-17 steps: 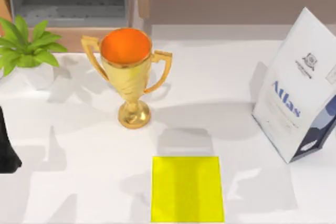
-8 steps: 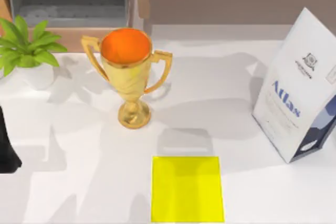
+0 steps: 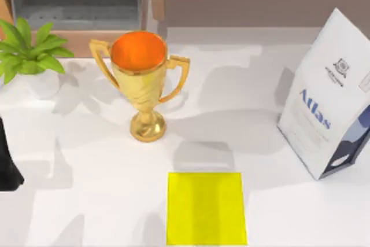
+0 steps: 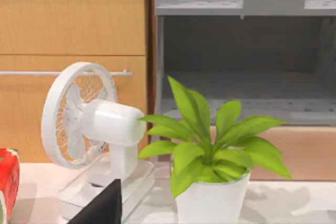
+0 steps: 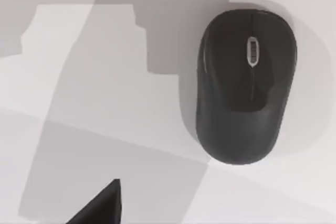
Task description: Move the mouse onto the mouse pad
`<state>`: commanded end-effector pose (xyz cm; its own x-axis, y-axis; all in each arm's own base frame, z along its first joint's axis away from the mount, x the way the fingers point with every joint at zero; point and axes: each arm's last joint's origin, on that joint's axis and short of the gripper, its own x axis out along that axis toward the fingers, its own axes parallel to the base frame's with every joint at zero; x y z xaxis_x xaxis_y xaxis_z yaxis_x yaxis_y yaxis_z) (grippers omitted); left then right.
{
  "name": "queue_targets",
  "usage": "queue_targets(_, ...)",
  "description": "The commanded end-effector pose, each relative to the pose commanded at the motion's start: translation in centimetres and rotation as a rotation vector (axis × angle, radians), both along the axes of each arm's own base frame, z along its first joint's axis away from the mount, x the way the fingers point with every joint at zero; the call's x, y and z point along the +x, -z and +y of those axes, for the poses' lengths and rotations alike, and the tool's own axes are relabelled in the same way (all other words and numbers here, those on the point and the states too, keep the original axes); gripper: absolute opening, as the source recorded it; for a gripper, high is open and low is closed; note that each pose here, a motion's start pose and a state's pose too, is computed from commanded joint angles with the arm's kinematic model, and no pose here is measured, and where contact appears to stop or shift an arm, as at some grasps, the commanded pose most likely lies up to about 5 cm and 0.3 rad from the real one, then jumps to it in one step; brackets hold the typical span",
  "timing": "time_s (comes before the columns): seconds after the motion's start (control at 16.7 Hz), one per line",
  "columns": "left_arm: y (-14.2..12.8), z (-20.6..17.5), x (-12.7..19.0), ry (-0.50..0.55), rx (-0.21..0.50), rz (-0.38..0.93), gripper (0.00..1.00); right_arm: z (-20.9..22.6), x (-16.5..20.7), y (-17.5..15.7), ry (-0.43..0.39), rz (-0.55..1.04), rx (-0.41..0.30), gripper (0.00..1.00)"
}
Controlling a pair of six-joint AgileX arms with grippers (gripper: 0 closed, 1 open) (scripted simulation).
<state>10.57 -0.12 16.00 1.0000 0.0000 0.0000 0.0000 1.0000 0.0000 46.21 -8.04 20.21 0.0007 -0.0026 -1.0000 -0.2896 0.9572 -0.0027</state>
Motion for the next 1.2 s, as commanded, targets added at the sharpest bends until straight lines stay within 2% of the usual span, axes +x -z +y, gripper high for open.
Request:
queue_targets(0.36,0.0,0.0,0.0,0.0,0.0,0.0,1.0,0.2,0.1,0.6,-0.002,0.002,0.0,1.0)
queue_targets(0.84,0.0,0.0,0.0,0.0,0.0,0.0,1.0,-0.1,0.1,9.2,0.0,-0.004,-0.001,1.0)
queue_targets(1.14,0.0,0.0,0.0,0.0,0.0,0.0,1.0,0.0,0.0,10.0,0.0,0.0,0.0,1.0)
queue_targets(1.2,0.0,0.0,0.0,0.0,0.0,0.0,1.0,0.0,0.0,10.0,0.0,0.0,0.0,0.92)
